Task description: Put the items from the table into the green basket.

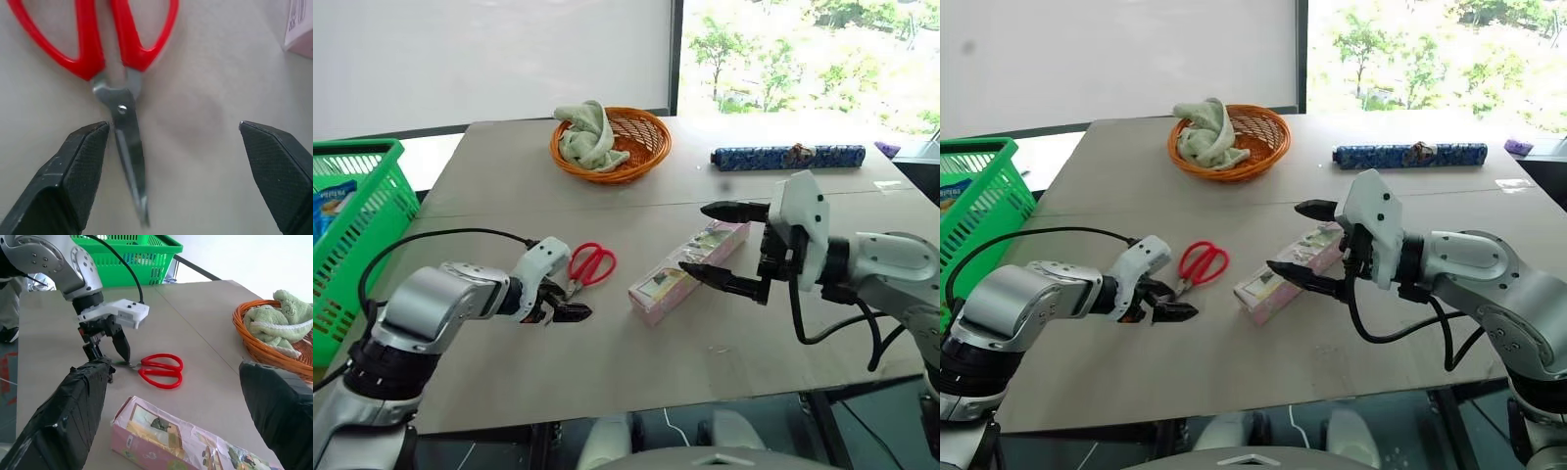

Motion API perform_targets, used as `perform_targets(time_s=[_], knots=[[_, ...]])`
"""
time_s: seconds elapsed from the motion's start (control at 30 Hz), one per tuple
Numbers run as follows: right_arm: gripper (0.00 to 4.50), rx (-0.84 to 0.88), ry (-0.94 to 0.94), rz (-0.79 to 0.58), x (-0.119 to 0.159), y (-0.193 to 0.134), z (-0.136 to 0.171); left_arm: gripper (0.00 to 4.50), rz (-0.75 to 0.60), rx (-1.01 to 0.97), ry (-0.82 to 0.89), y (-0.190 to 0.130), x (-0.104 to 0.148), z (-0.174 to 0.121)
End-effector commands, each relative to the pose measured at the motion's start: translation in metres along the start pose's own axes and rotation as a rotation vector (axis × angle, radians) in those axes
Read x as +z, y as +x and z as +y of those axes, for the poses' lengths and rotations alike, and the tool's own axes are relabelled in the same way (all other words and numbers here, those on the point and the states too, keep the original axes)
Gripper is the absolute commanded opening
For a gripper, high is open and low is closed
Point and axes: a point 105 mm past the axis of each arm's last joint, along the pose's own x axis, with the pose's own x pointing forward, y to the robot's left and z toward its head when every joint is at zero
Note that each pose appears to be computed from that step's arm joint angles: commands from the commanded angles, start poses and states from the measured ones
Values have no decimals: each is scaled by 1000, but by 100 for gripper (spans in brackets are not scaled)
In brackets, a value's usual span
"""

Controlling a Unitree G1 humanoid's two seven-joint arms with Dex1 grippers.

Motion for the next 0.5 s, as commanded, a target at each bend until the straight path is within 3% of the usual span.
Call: perform_targets(time_s=[0.03, 0.1, 0.17, 0.2, 0.33, 0.5], knots=[[450, -9, -37, -22, 8, -3, -1, 390, 41, 176, 4, 7, -10, 31], [450, -10, -36, -23, 8, -2, 0, 318, 57, 202, 52, 14, -12, 34], [450, -10, -36, -24, 8, -2, 1, 188, 55, 187, 59, 19, -13, 30], [450, -11, -36, -24, 8, -2, 1, 173, 53, 179, 55, 21, -13, 28], [450, -20, -35, -21, 8, -4, 1, 1, 40, 162, 25, 21, -19, 27], [450, -17, -33, -26, 7, -3, 2, 1, -112, 94, -51, 0, -15, 28]])
